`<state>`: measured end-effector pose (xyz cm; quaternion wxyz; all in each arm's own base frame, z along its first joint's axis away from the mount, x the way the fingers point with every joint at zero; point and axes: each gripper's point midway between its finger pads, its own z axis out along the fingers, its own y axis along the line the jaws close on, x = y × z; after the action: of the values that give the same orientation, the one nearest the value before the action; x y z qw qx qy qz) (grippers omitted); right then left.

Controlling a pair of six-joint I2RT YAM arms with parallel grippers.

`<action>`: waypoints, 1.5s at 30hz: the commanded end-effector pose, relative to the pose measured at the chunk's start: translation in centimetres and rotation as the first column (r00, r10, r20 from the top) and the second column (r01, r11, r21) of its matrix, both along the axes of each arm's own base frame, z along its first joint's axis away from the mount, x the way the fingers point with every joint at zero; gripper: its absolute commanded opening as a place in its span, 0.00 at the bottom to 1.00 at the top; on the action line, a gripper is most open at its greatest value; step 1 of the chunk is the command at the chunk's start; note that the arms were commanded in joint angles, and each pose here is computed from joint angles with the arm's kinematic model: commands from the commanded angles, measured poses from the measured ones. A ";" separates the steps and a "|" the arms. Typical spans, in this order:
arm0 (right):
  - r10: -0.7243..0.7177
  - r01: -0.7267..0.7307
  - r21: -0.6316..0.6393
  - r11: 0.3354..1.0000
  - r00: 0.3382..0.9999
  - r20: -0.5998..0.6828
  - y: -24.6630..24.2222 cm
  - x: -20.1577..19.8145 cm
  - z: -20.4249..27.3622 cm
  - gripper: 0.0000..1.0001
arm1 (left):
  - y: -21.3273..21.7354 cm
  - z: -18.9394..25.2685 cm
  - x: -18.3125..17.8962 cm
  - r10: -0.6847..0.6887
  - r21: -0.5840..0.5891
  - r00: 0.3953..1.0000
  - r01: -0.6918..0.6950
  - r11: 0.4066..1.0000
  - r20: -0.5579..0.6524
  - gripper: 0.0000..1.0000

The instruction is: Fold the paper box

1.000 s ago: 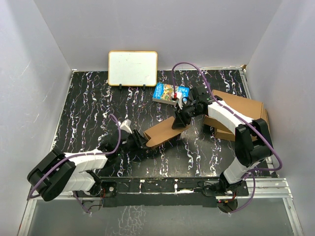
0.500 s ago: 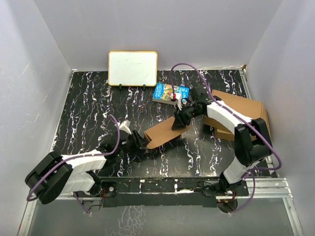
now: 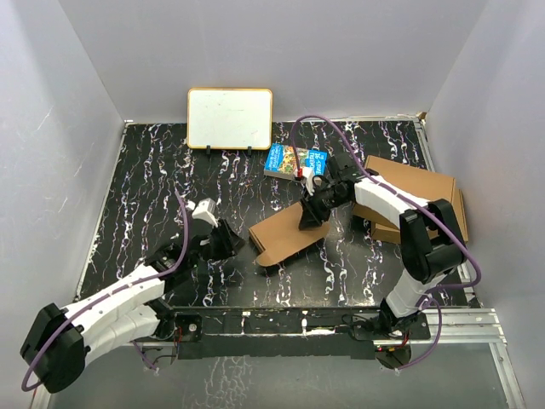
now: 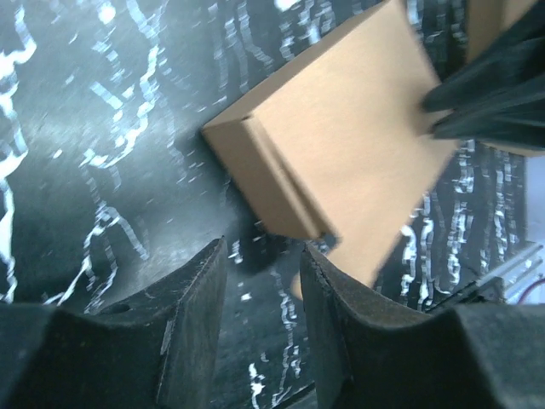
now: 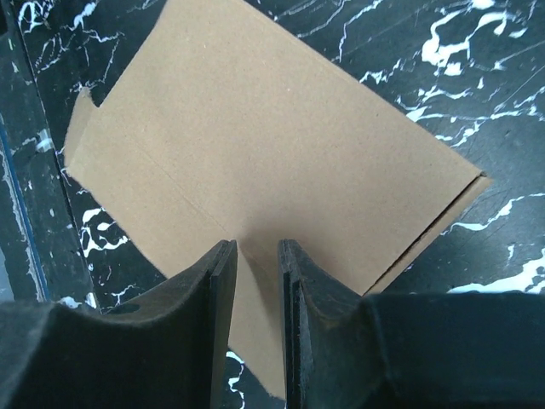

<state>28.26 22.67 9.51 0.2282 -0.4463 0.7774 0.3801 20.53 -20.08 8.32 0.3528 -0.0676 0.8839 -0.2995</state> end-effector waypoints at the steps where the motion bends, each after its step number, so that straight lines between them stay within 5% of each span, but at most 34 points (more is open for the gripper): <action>1: 0.004 -0.004 -0.014 1.000 1.000 0.021 0.0 0.4 -1.1 0.31 | -2.9 5.4 1.3 -0.109 -0.091 0.984 0.122 0.988 0.138 0.39; 13: 0.016 -0.016 -0.009 1.000 1.000 0.002 0.1 0.1 -1.8 0.32 | -9.1 3.1 2.4 -0.265 -0.199 0.963 0.270 0.942 0.049 0.38; 19: 0.057 -0.060 0.092 0.994 0.998 0.036 0.6 -0.5 1.0 0.34 | -8.5 1.3 2.5 -0.247 -0.145 0.969 0.245 0.959 0.006 0.38; 28: -0.036 0.024 0.199 0.980 0.998 0.054 -1.6 0.7 3.3 0.44 | -7.5 4.7 3.0 -0.225 -0.118 0.968 0.238 0.964 0.110 0.41; 38: -0.199 0.198 0.082 0.977 0.980 0.005 -3.5 4.2 -0.4 0.49 | -4.1 3.8 2.4 -0.113 -0.103 0.981 0.130 0.986 0.156 0.74; 41: -0.204 0.205 0.073 0.976 0.979 -0.020 -3.5 4.4 -1.1 0.48 | -3.6 3.1 2.3 -0.084 -0.123 0.987 0.101 0.987 0.138 0.86; 45: -0.205 0.209 0.076 0.975 0.977 -0.050 -3.3 4.4 -1.6 0.39 | -3.7 2.0 2.2 -0.064 -0.190 0.994 0.081 0.978 0.091 0.90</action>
<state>30.52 18.81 6.48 0.2356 -0.3407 0.8195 0.3960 22.20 -23.70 10.07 0.3704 -0.0236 0.8504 -0.3730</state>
